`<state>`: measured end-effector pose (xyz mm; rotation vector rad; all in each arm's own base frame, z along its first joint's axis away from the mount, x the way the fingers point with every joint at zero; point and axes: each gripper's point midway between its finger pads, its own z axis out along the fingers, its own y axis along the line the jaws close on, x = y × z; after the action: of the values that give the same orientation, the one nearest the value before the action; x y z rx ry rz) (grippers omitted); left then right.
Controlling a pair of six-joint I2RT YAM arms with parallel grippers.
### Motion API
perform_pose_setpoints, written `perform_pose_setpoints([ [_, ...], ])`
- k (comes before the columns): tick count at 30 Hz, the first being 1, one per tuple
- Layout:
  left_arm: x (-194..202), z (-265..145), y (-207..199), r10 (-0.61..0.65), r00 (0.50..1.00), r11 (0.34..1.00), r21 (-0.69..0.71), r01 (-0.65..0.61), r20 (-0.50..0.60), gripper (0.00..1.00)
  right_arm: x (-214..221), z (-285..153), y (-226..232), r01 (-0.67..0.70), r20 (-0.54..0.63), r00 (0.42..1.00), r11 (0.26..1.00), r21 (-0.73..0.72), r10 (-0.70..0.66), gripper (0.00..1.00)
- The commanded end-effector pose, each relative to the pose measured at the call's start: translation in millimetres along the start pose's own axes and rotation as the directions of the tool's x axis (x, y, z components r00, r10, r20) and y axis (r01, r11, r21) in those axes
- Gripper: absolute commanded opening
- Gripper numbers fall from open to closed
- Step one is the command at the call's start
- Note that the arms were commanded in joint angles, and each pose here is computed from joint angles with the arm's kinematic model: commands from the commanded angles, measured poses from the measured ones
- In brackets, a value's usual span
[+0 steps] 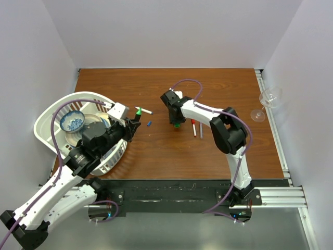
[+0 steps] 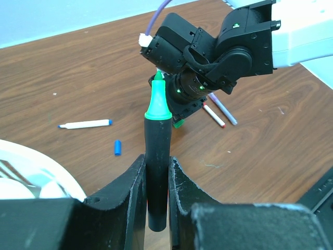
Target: Insert the pens into the pen caps
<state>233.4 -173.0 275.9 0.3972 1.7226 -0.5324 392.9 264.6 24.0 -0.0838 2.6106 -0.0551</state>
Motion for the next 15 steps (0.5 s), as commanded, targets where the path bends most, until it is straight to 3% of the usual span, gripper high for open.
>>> perform_pose_setpoints([
  [1, -12, 4, -17, -0.046, 0.999, 0.996, 0.084, 0.043, 0.027, 0.0, 14, -15, -18, 0.086, -0.025, 0.996, 0.996, 0.001, -0.086, 0.13],
  [7, -9, 7, -38, -0.138, 0.99, 0.975, 0.177, 0.136, 0.002, 0.0, 16, -35, -21, 0.09, 0.054, 0.995, 0.993, -0.071, -0.087, 0.0],
  [15, 6, 14, -49, -0.247, 0.968, 0.943, 0.223, 0.248, -0.034, 0.0, -11, -77, -15, 0.054, 0.181, 0.983, 0.983, -0.174, -0.022, 0.0],
])
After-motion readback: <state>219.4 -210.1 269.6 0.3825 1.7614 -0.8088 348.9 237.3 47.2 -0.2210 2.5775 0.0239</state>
